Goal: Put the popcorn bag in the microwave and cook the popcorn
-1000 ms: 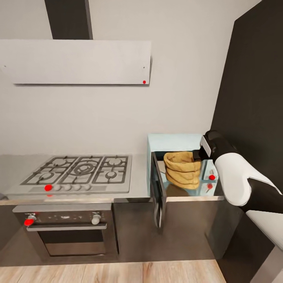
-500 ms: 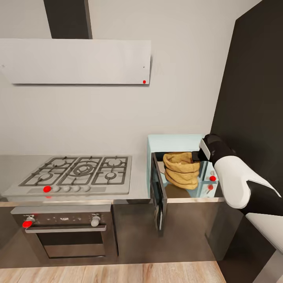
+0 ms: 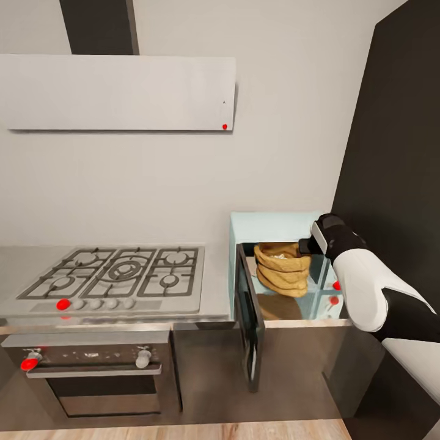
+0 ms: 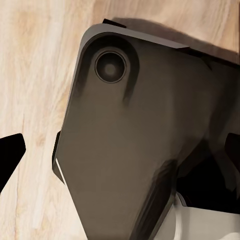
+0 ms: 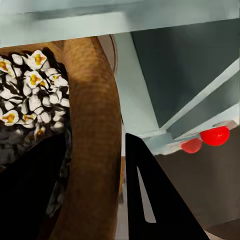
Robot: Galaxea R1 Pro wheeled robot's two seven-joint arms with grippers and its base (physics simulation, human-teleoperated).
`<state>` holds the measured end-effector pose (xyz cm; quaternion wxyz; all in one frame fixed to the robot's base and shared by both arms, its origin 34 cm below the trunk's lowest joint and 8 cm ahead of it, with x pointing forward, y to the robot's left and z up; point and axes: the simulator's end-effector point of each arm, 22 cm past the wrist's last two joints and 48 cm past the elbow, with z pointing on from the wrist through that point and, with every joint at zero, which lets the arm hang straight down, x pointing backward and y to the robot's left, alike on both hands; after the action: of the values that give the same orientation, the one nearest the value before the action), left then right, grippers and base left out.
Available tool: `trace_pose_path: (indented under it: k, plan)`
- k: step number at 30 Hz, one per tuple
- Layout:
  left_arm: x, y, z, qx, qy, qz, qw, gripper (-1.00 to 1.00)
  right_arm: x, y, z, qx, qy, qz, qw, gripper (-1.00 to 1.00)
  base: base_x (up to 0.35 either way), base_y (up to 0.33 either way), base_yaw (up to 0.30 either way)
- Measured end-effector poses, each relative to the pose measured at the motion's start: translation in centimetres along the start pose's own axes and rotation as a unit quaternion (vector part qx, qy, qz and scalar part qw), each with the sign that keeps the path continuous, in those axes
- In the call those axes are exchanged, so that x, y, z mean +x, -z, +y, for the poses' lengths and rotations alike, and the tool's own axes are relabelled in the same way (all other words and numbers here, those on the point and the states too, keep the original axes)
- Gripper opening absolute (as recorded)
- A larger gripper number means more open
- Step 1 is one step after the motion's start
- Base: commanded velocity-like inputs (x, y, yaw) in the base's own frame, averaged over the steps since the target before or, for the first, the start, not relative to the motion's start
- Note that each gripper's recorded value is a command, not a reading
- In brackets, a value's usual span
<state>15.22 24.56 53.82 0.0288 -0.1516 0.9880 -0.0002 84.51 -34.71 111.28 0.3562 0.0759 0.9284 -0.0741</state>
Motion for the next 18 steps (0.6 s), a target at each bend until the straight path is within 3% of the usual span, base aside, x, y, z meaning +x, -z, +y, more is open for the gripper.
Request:
trace_pose_path:
  k: [7, 17, 18]
  plan:
    - [0.0, 0.0, 0.0, 0.0, 0.0, 0.0, 1.0, 1.0, 0.12, -0.09, 0.18, -0.005, -0.004, 0.001, 1.0, -1.0, 0.189, 0.0, 0.0]
    - [-0.01, -0.01, 0.0, 0.0, 0.001, 0.0, 1.0, 1.0, 0.15, -0.11, 0.23, -0.005, -0.003, 0.003, 1.0, -1.0, 0.016, 0.0, 0.0]
    - [-0.01, -0.01, 0.0, 0.0, 0.001, 0.001, 1.0, 1.0, 0.16, -0.1, 0.23, -0.005, -0.003, 0.004, 1.0, 1.0, 0.0, 0.0, 0.0]
